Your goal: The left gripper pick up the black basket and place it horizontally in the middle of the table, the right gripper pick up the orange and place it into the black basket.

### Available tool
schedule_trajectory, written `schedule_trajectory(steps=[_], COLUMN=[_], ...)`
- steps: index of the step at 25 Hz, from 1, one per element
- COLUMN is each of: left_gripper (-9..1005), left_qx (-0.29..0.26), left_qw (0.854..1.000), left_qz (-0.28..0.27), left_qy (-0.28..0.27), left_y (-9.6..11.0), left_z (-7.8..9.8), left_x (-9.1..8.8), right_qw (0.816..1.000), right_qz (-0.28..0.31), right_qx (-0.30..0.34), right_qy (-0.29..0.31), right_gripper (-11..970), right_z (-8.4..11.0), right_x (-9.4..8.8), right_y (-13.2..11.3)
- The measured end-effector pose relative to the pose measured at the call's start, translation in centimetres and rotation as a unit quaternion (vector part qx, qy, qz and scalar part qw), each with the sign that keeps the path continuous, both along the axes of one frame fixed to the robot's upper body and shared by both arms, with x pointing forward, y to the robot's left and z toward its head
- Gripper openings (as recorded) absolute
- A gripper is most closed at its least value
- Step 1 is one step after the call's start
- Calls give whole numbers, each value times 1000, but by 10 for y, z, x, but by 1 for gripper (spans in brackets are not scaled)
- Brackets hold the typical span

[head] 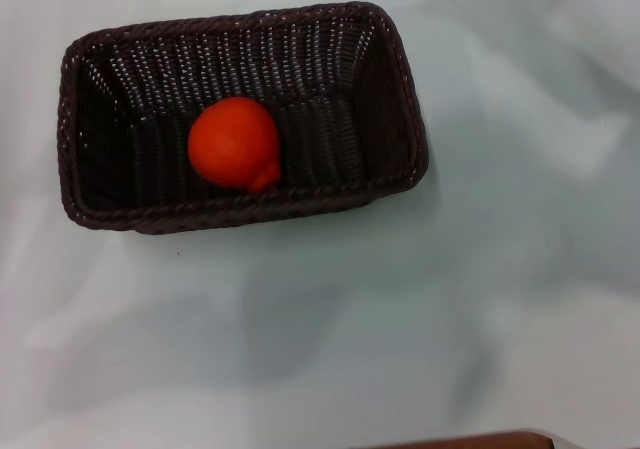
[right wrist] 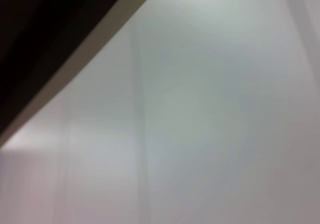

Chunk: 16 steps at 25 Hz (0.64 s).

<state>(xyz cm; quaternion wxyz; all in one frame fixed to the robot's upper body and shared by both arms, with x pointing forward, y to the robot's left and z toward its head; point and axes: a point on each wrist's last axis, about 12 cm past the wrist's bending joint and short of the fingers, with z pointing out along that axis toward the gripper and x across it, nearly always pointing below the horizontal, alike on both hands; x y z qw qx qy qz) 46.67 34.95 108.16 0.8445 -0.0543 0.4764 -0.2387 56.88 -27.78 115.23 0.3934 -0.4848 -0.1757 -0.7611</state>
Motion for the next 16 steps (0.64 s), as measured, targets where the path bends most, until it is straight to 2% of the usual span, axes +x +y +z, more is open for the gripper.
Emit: schedule_trajectory(steps=[5, 9, 16], left_gripper=[671, 671, 671], left_qx=[26, 52, 72], left_qw=[999, 997, 995], left_qz=[23, 44, 52], left_qy=[-22, -34, -54], left_y=[-4, -3, -1], left_z=[0, 1, 5], left_x=[-3, -5, -9], right_qw=[992, 981, 976], right_qz=[-101, -164, -193], right_qx=[81, 98, 96], right_qy=[7, 13, 5], right_gripper=[897, 897, 897], right_z=[-20, -36, -39], right_x=[-6, -10, -6], right_y=[-15, -15, -5])
